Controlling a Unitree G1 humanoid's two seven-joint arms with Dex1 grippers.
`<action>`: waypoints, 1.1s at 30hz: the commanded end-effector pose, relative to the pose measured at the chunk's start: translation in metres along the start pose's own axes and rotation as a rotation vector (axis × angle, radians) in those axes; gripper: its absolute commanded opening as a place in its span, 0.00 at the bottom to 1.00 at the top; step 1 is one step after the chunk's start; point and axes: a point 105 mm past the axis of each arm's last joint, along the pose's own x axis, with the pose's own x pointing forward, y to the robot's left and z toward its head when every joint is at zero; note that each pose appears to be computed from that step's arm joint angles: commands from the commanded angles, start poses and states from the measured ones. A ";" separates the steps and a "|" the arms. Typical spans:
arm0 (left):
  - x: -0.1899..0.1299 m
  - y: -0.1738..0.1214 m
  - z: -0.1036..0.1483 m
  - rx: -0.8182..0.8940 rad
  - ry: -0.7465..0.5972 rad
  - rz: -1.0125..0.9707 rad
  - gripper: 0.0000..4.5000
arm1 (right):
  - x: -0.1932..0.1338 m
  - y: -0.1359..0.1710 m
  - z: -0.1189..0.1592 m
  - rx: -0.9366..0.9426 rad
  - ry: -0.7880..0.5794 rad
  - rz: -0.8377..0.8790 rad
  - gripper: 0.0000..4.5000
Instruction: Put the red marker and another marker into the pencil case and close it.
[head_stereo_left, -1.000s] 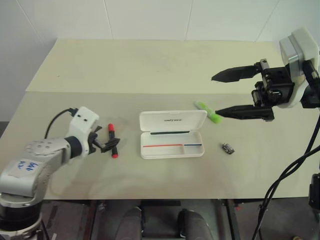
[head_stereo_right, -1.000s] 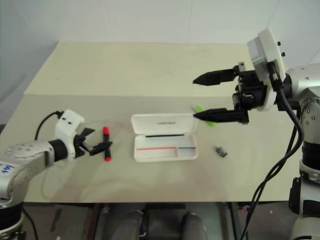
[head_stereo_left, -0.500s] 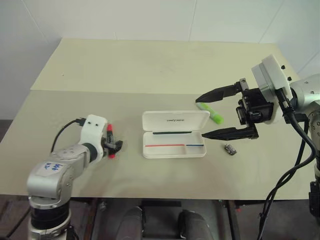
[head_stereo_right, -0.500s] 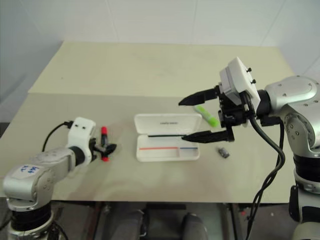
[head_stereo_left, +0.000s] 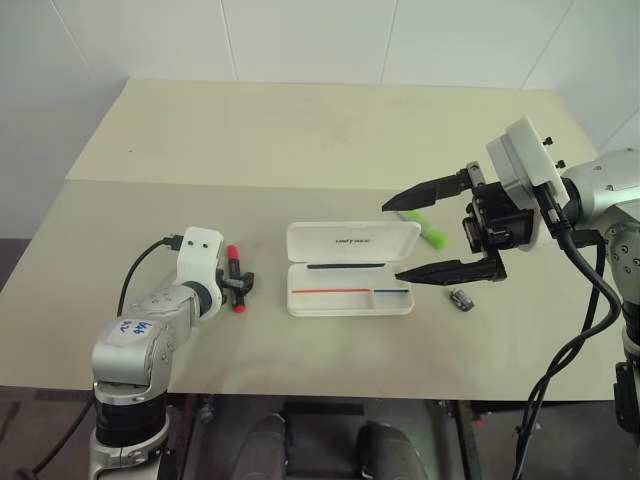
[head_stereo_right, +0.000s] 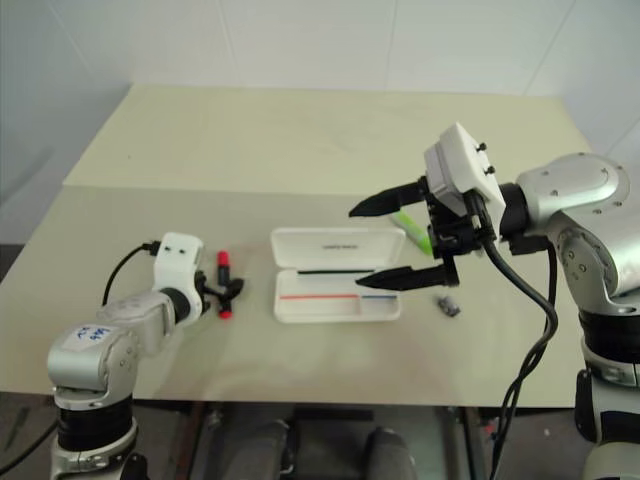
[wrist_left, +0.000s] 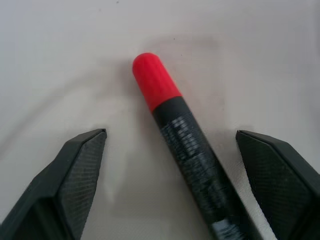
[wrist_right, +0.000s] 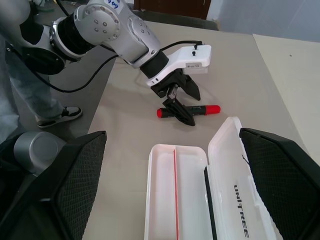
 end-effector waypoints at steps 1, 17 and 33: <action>0.012 -0.007 -0.019 -0.023 0.070 -0.021 0.74 | -0.002 0.002 0.010 -0.057 0.011 -0.003 1.00; -0.030 -0.006 0.031 0.271 -0.074 -0.297 0.13 | -0.017 -0.006 -0.004 -0.028 0.066 -0.082 1.00; -0.082 -0.091 0.041 0.836 -0.138 -0.965 0.13 | -0.028 -0.008 -0.002 -0.040 0.136 -0.117 1.00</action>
